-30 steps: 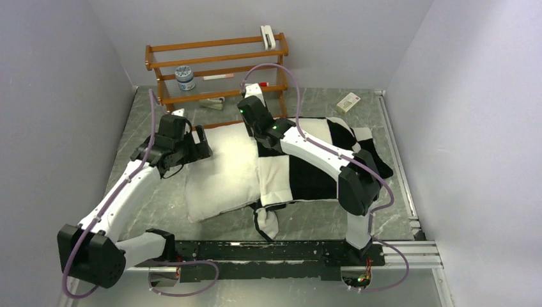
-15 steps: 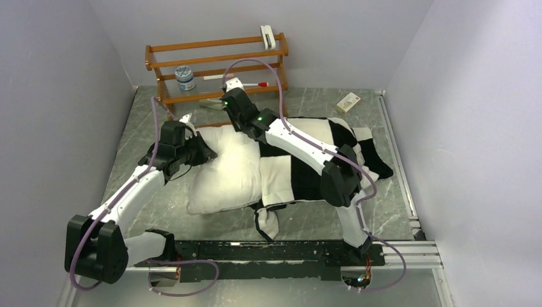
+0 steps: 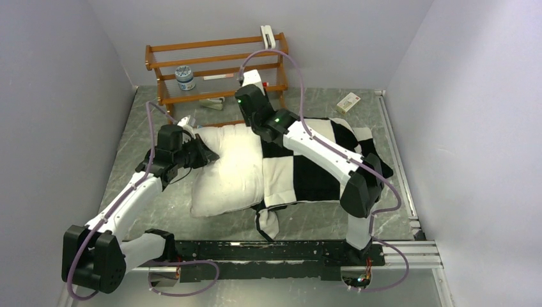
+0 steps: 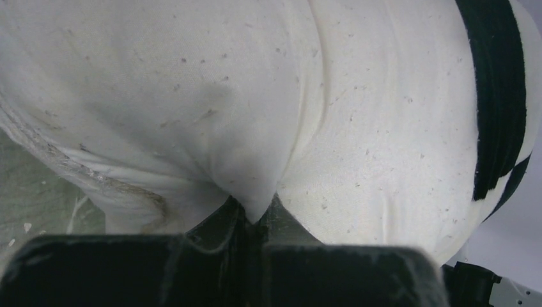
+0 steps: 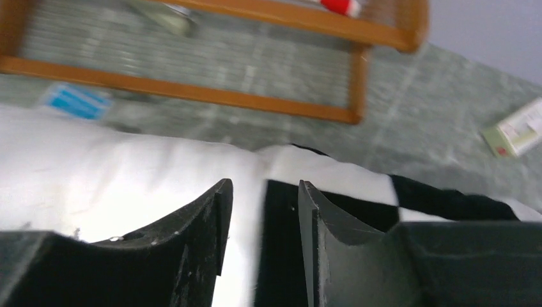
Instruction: Put the pillow into the pillowcase
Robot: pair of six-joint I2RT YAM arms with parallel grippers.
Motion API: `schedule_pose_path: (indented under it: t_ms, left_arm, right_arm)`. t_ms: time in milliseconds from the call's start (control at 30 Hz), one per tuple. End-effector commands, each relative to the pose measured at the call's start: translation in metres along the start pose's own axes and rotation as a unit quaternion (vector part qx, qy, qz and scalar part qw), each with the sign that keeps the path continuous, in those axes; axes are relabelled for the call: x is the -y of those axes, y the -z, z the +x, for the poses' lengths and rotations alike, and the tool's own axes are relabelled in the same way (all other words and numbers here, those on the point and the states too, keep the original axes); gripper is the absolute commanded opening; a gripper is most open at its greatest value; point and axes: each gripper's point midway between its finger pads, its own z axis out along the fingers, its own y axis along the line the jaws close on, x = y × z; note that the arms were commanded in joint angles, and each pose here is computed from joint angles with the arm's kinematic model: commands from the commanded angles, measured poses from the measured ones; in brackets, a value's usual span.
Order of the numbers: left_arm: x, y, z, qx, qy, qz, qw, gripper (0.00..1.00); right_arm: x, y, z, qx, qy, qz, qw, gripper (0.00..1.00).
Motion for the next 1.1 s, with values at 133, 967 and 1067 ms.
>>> schedule_pose_path:
  t_ms: [133, 967, 1067]
  left_arm:
    - [0.012, 0.011, 0.017, -0.029, -0.007, 0.031, 0.999, 0.05]
    - [0.012, 0.017, 0.014, -0.022, -0.020, 0.027, 0.999, 0.05]
    - [0.028, 0.018, 0.014, -0.021, -0.009, 0.070, 0.997, 0.05]
  right_arm:
    - [0.038, -0.022, 0.053, -0.079, 0.015, 0.043, 0.996, 0.47]
    - [0.039, -0.075, 0.084, -0.122, 0.126, 0.122, 0.977, 0.17]
    - [-0.006, -0.057, 0.037, -0.059, 0.109, 0.050, 0.991, 0.00]
